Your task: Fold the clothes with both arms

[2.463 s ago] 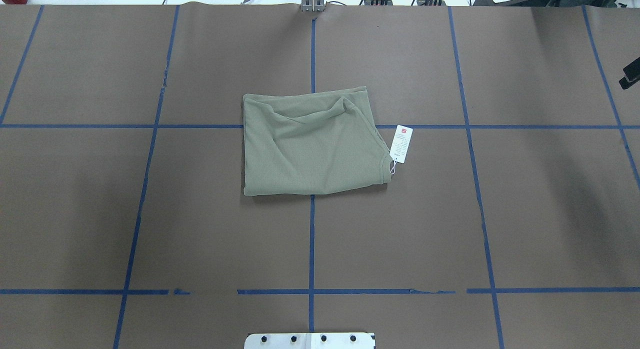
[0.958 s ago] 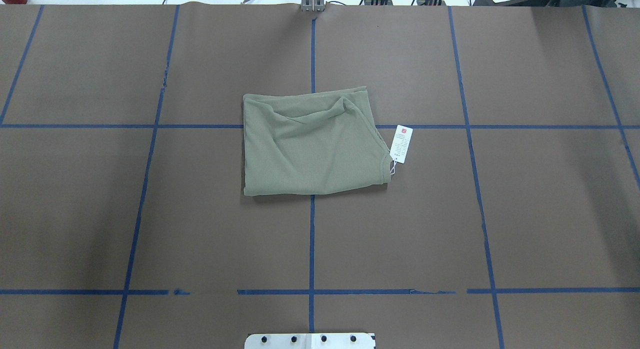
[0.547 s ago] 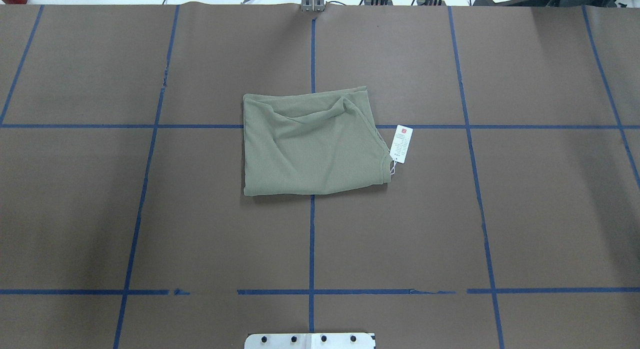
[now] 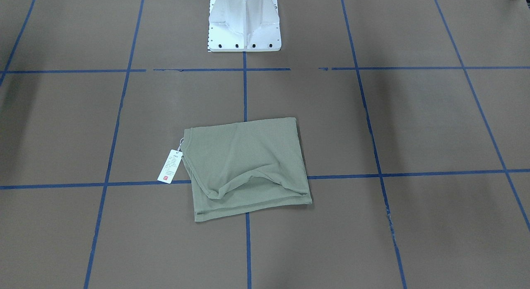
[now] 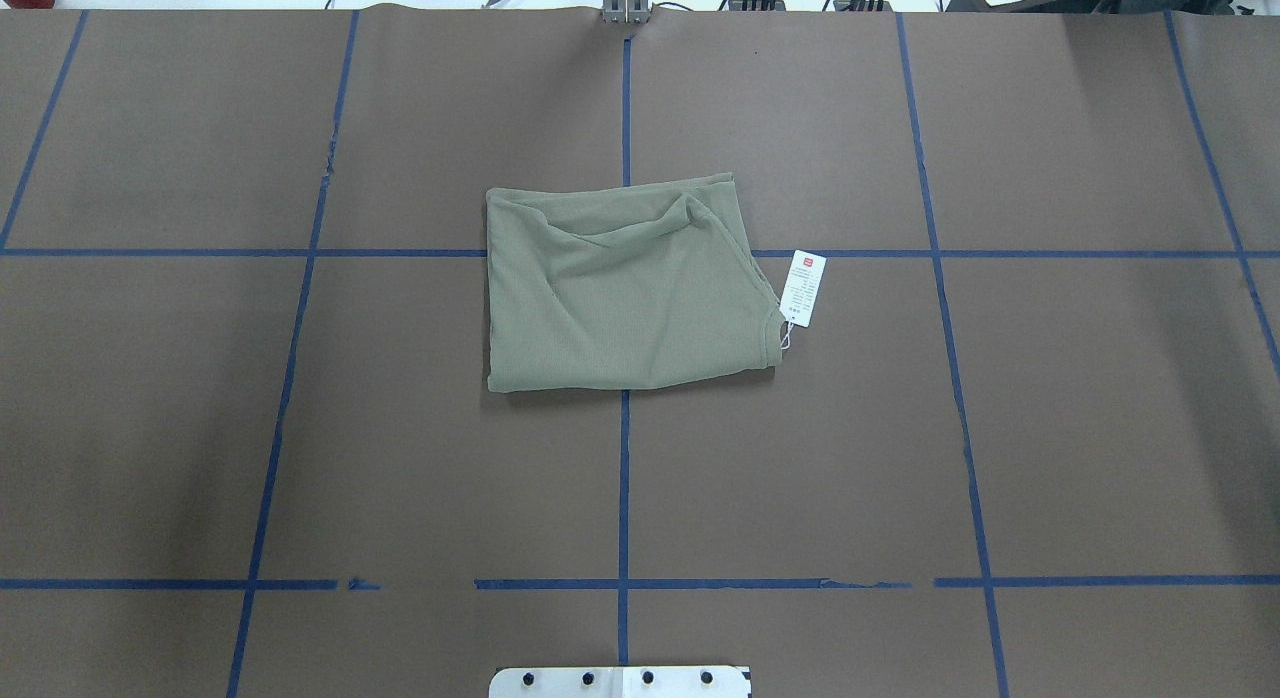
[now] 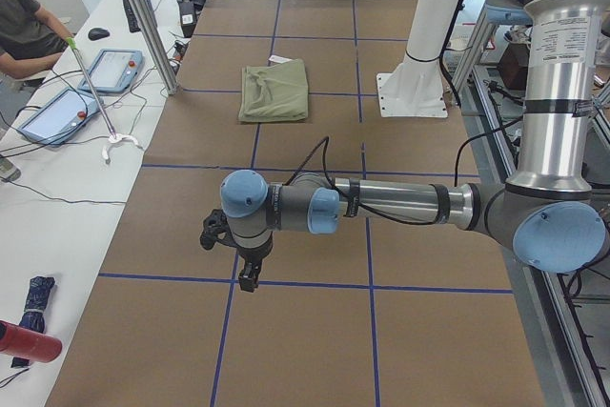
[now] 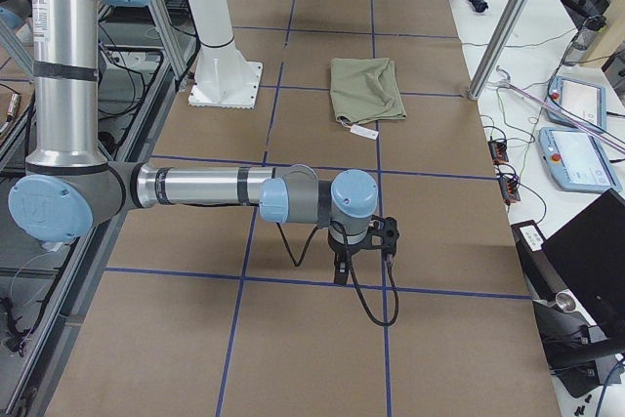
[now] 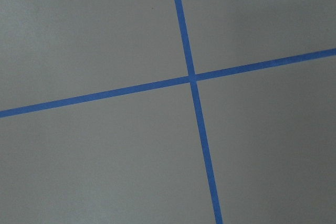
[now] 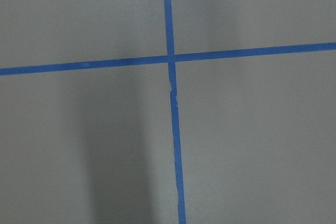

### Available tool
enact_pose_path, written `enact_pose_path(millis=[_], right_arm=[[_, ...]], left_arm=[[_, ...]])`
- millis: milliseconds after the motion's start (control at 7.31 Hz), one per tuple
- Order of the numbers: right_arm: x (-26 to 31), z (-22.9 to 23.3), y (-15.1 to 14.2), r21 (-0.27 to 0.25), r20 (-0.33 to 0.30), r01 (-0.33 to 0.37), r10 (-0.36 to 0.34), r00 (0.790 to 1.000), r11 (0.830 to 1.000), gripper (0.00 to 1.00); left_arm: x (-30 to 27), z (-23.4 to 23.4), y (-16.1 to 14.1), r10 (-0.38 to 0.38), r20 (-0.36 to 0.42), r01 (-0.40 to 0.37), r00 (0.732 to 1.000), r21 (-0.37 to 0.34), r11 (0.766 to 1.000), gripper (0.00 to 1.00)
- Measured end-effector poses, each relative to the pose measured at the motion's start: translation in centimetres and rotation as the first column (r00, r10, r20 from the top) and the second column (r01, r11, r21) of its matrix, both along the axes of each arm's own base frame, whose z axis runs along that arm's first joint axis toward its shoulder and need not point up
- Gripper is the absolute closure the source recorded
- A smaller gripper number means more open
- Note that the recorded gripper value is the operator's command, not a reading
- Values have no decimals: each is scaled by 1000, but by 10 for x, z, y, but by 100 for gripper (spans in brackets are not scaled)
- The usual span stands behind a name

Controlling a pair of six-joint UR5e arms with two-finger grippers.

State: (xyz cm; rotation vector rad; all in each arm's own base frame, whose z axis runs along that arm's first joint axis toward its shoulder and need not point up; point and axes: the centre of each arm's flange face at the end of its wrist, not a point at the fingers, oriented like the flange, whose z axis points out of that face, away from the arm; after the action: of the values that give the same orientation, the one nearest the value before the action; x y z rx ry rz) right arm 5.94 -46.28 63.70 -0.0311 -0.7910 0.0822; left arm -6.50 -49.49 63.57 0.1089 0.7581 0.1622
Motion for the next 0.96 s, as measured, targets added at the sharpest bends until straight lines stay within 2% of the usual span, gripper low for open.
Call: enact_pose_path(millis=[958], right_arm=[[-1,6,3,-13,0,1,-1,1000,1000,0]], left_arm=[[0,-3,-2,0,-2,0,1000,8,1000,0]])
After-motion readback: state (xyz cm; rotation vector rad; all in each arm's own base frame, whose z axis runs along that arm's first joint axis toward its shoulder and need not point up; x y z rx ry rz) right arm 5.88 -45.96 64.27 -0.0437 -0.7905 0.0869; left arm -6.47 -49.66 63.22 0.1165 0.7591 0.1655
